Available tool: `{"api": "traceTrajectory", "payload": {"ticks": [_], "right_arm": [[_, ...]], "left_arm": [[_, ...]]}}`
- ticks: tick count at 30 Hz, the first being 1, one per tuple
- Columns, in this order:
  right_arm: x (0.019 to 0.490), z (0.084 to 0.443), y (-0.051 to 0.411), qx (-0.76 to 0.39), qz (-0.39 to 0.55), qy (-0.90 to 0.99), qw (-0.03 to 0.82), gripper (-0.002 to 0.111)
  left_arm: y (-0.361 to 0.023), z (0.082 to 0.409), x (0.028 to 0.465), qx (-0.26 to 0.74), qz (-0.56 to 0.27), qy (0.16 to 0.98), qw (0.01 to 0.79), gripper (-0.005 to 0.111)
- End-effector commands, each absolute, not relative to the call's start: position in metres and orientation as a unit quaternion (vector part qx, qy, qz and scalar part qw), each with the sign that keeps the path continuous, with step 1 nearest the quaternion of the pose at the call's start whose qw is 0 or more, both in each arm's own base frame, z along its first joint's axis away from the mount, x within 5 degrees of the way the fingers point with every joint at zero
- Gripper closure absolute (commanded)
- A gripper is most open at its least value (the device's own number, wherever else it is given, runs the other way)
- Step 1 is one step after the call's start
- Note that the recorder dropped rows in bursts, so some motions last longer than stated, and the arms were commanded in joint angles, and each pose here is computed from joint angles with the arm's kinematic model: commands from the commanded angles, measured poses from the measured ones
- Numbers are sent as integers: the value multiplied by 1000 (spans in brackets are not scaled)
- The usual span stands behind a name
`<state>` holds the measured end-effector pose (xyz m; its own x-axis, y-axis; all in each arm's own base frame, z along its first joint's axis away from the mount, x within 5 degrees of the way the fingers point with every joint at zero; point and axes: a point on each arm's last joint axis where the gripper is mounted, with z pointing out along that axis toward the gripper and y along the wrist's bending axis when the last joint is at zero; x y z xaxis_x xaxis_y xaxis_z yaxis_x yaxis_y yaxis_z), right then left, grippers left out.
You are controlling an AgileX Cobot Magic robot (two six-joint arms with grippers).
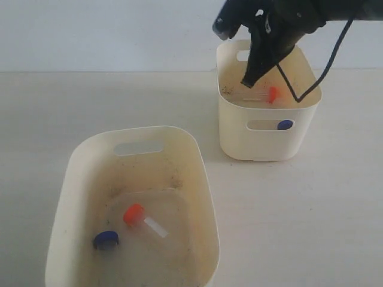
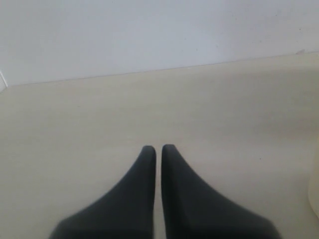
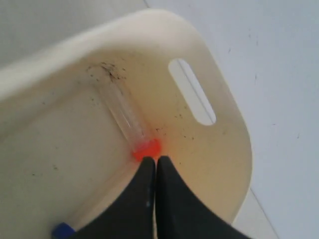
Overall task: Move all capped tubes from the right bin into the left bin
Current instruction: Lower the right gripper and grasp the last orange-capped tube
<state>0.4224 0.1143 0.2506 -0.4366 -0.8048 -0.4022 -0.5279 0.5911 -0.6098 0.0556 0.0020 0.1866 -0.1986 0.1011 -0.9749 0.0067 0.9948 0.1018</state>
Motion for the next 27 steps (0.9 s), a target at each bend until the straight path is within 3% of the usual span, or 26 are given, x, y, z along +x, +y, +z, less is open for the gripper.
{"api": "traceTrajectory", "payload": {"ticks": [1,8,16,19,25,27], "right_arm": [[436,237,90,-449,-212,804,327,108],[437,217,85,-579,-153,746,290,108],[451,188,84,-609,-157,716,302,108],[456,180,85,-607,-164,713,310,99],[465,163,86,-602,-182,705,329,69],[466,159,86,-604,-186,701,330,65]], "left_arm": [[2,189,56,27,29,768,639,102],[2,189,56,27,29,768,639,102],[2,189,56,27,29,768,639,102],[2,189,56,27,29,768,639,102],[2,189,56,27,29,768,639,102],[2,189,56,27,29,768,639,102]]}}
